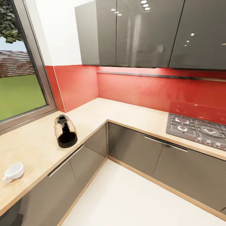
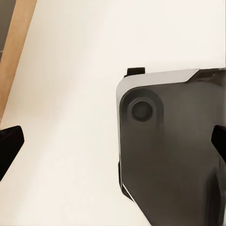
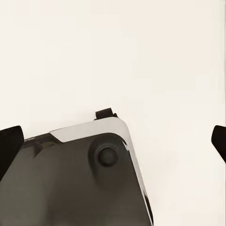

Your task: Set up a coffee station on the kitchen countertop: keep the coffee maker on the countertop, move the bottle of coffee from the kitchen shelf to the counter next to the coffee maker, place a paper coffee filter on top of the coffee maker, put the saucer next to the coffee maker with the coffee cup on the saucer, and place the electric kettle next to the coffee maker.

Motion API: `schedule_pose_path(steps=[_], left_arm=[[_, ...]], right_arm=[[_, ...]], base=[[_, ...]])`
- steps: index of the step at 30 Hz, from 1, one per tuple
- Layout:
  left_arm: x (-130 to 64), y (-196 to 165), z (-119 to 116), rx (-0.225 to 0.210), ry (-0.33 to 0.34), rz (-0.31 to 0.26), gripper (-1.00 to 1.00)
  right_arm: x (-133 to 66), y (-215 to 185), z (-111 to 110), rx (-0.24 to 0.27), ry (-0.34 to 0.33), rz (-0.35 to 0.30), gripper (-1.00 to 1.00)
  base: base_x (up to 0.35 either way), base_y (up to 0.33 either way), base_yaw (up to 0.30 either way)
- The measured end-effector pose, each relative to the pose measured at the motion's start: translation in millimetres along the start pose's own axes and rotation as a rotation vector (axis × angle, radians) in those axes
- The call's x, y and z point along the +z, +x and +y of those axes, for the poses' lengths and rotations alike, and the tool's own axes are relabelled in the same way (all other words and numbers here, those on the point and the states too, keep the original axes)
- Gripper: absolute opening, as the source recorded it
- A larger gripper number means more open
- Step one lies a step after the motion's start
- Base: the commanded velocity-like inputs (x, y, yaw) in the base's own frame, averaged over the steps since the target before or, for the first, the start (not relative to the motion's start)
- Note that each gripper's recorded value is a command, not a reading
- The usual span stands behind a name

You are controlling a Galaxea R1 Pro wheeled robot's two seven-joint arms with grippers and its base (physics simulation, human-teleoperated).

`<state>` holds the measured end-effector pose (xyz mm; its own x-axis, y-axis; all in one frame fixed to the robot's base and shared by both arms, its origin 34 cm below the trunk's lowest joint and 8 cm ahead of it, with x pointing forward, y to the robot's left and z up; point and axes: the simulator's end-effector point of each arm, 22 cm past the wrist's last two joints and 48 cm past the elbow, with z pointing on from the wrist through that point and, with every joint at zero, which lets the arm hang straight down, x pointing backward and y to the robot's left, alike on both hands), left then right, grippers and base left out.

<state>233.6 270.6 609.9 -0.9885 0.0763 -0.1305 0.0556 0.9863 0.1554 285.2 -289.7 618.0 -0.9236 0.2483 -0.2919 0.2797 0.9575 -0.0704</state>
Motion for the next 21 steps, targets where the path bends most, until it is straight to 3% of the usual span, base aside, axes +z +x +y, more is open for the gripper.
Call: schedule_pose_path(steps=[21], left_arm=[[0.3,-0.8,1.6,-0.012,-0.003,0.000,1.00]], right_arm=[[-0.1,0.6,1.0,-0.002,-0.001,0.001,1.00]], base=[[0.006,-0.285,0.270]])
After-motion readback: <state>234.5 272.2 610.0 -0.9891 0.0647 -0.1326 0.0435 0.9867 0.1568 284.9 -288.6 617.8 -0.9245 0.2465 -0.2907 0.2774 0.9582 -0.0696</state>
